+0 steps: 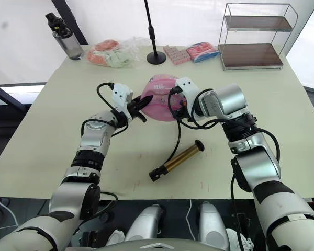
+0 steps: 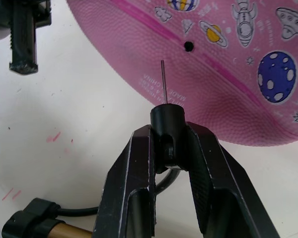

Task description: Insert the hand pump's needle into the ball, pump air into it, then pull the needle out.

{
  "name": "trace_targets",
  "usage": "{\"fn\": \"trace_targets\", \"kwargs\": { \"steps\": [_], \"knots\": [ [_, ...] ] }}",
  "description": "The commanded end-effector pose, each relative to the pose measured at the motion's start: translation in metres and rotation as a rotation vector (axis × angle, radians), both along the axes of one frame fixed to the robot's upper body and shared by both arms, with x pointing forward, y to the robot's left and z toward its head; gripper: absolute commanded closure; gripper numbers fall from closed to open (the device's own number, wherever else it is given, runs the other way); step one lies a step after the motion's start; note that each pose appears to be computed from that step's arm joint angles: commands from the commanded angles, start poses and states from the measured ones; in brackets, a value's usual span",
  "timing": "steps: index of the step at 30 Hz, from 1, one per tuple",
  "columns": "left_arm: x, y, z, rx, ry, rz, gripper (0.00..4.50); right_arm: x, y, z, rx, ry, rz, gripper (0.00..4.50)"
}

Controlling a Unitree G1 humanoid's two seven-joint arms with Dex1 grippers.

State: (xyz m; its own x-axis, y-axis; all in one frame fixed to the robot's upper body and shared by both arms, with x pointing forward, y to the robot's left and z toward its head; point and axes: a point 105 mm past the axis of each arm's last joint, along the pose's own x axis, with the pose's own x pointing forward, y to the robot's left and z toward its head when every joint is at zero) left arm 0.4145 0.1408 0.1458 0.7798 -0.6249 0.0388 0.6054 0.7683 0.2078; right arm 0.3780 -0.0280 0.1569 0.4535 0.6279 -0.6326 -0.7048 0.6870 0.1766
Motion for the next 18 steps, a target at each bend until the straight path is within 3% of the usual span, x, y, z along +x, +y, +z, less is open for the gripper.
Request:
{"fn": "trace_targets", "kwargs": {
  "steps": [1,18],
  "knots": [
    [-0.002,-0.003,0.009,-0.006,-0.053,-0.016,4.41,0.004,0.006,0.018,0.041,-0.036,-0.008,4.12],
    [-0.003,-0.002,0.005,-0.016,-0.052,-0.009,4.41,0.012,0.004,0.005,0.059,0.034,-0.111,4.12]
  ]
}}
